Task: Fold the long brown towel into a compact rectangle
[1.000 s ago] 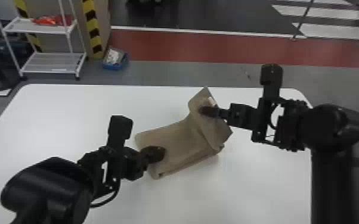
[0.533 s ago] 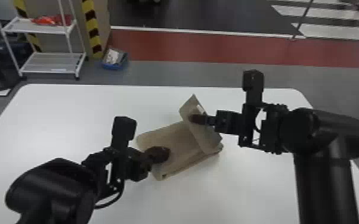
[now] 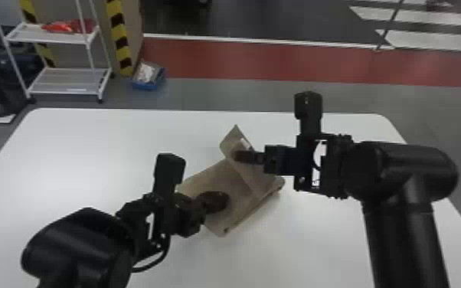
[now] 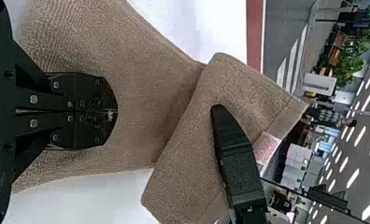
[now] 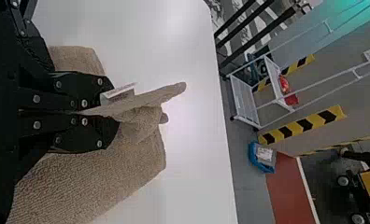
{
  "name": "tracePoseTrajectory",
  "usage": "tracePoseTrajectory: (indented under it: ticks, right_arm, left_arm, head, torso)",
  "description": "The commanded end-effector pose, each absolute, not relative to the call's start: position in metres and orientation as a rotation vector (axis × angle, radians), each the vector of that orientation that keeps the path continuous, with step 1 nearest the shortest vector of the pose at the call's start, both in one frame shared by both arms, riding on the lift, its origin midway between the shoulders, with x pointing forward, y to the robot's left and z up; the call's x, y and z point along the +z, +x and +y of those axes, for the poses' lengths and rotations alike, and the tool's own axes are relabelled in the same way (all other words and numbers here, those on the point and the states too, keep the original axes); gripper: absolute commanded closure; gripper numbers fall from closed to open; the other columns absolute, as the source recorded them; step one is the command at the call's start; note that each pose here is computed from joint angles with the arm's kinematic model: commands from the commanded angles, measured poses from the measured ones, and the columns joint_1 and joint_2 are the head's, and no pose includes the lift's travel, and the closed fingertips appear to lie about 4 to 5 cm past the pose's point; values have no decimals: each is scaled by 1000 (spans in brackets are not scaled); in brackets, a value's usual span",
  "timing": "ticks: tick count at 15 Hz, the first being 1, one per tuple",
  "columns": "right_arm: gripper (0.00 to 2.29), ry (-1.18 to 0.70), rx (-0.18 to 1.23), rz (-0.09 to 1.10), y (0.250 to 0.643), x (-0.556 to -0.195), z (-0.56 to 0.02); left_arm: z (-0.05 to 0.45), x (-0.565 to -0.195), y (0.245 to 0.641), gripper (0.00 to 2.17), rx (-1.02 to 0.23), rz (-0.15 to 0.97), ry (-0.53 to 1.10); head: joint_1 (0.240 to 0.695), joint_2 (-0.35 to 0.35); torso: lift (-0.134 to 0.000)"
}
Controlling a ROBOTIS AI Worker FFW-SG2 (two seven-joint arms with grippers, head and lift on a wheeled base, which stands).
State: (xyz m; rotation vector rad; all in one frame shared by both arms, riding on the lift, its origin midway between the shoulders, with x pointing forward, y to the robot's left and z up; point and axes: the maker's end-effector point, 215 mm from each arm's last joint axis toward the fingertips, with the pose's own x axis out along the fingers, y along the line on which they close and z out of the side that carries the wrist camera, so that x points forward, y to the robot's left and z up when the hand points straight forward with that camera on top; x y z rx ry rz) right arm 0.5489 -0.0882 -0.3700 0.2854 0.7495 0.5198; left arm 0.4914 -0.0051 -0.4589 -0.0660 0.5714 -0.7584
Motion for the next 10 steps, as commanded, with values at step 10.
tracePoseTrajectory:
  ticks: [10]
  right_arm:
    - [1477,222,572,766,544,-399,-49]
  left_arm:
    - [-5,-458,492,1477,-758,560,-71]
  head:
    - [695,-70]
  torso:
    - [-123]
